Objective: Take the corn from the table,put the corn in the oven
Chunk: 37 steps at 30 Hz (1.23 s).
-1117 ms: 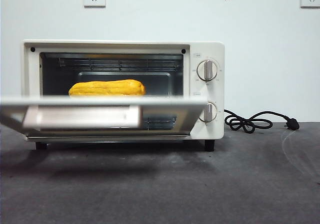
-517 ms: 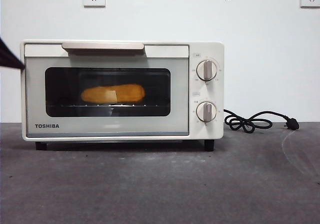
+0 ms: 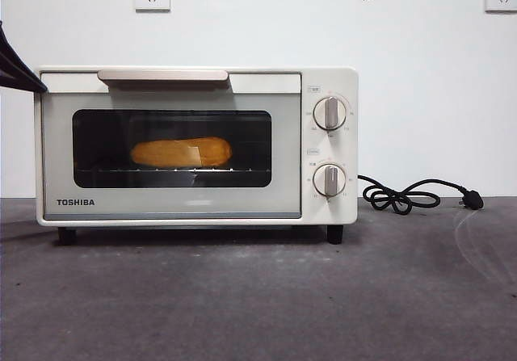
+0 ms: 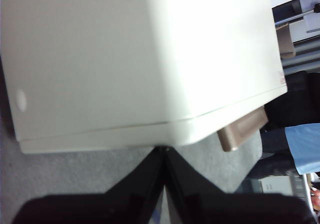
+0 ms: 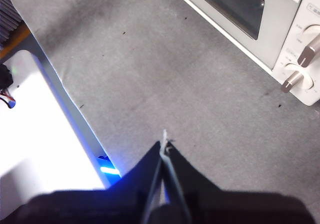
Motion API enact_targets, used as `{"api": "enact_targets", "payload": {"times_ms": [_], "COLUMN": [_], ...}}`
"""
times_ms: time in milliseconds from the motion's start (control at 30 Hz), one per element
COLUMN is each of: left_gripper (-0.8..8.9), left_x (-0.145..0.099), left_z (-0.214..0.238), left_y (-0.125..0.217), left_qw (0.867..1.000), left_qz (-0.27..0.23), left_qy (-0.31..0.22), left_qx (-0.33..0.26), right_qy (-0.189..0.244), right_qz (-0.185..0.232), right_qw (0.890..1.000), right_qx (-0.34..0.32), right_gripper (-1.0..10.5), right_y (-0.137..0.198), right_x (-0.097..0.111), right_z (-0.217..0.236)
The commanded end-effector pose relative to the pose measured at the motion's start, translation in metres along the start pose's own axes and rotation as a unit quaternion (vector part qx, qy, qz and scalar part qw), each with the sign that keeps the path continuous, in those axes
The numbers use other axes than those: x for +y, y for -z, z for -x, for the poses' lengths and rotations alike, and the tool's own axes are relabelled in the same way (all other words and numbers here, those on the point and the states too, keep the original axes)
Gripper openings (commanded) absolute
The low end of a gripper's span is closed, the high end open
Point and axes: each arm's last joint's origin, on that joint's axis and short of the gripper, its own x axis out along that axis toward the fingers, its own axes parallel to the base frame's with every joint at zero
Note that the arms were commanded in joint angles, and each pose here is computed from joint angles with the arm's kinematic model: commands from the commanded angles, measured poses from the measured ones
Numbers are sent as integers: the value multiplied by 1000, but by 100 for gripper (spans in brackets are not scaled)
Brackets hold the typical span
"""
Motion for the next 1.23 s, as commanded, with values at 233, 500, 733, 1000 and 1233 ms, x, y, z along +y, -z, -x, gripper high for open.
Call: {"api": "enact_targets", "payload": {"times_ms": [233,500,733,1000,1233], "left_gripper": [-8,-8,-8,-8,-4], "left_x": [-51,-145,-190,-200,-198], "left_z": [22,65,107,127,125], "left_y": [22,75,150,203,203], "left_qw": [995,967,940,925,933], "left_qz": [-96,-243,-278,-273,-256], "left_qy": [10,13,-115,-170,-173], "left_qx": [0,-73,-164,-203,-187], "right_qy": [1,4,3,3,2], "right_qz": [5,10,9,8,6], "right_qw": [1000,1000,1000,1000,1000], "right_qx": [-6,-19,-16,-13,-11], "right_gripper": [-11,-11,-12,-11,-11], "right_y": [-1,-4,-3,-3,-2], "right_x": [0,-1,-1,-1,-1], "right_z": [0,0,0,0,0]}}
